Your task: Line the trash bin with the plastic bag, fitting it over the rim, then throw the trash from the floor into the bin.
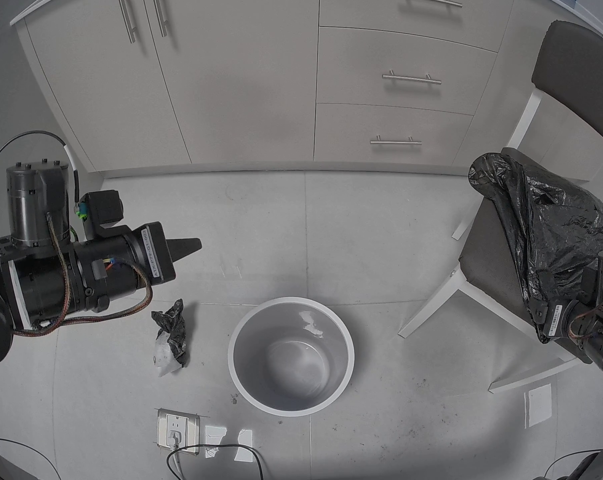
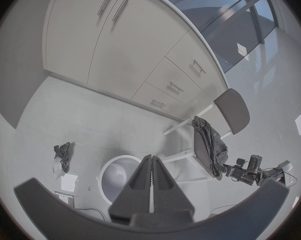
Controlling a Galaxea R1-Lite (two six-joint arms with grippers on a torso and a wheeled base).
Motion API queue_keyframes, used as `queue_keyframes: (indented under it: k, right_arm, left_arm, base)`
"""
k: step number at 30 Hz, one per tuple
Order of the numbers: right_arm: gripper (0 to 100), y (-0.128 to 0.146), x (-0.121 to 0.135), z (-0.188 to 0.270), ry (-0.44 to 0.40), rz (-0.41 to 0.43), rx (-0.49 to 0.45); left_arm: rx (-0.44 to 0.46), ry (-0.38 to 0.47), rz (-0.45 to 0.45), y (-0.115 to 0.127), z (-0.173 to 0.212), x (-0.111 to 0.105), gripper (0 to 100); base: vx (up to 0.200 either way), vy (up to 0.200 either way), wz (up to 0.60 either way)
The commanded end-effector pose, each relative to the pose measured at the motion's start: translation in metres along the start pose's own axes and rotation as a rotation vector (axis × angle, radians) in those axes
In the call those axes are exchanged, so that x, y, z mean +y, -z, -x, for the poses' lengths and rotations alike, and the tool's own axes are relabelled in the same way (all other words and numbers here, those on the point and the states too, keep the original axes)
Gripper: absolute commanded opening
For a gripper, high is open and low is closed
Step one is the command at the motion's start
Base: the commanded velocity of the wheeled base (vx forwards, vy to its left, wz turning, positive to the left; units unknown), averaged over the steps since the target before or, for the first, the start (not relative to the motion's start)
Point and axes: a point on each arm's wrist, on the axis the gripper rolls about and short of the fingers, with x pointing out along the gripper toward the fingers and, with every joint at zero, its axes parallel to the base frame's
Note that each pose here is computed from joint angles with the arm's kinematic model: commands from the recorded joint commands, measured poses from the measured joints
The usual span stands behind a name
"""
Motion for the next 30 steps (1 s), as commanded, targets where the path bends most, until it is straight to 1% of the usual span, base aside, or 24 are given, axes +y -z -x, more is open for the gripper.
queue_keyframes:
  k: [1, 4, 6, 10, 13, 18, 22, 25, 30]
  right_arm:
    - [100, -0.001, 0.002, -0.007, 0.026, 0.011, 0.01]
    - [100, -0.002, 0.0, -0.007, 0.055, 0.008, 0.0]
    - [100, -0.003, -0.001, -0.006, 0.054, 0.007, -0.004]
    - [100, -0.004, -0.003, -0.009, 0.073, 0.035, 0.001]
    - [100, -0.006, -0.001, -0.012, 0.075, 0.036, 0.002]
    - [100, -0.009, -0.002, -0.023, 0.099, 0.032, 0.022]
    - [100, -0.009, -0.005, -0.037, 0.141, 0.024, 0.051]
    - [100, -0.008, -0.005, -0.044, 0.14, 0.026, 0.07]
    - [100, -0.009, -0.004, -0.045, 0.135, 0.021, 0.07]
  left_arm:
    - [-0.007, 0.004, -0.001, -0.004, -0.003, -0.001, 0]
    - [-0.004, 0.004, 0.0, -0.004, -0.006, -0.001, 0]
    - [-0.005, 0.004, -0.001, -0.005, -0.007, -0.001, 0]
    - [-0.008, 0.004, 0.0, -0.007, -0.009, -0.001, 0]
    - [-0.012, 0.006, -0.001, -0.008, -0.009, -0.002, 0]
    - [-0.008, 0.004, 0.001, -0.007, -0.01, -0.001, 0]
    - [-0.006, 0.003, 0.005, -0.007, -0.011, -0.001, 0]
    - [-0.008, 0.004, 0.004, -0.007, -0.011, -0.001, 0]
    - [-0.001, 0.002, 0.005, -0.006, -0.012, 0.0, 0]
  base:
    - [0.0, 0.0, 0.0]
    - [0.0, 0.0, 0.0]
    - [0.0, 0.0, 0.0]
    - [0.0, 0.0, 0.0]
    - [0.0, 0.0, 0.0]
    - [0.0, 0.0, 0.0]
    - [0.0, 0.0, 0.0]
    - [0.0, 0.0, 0.0]
    - [0.0, 0.0, 0.0]
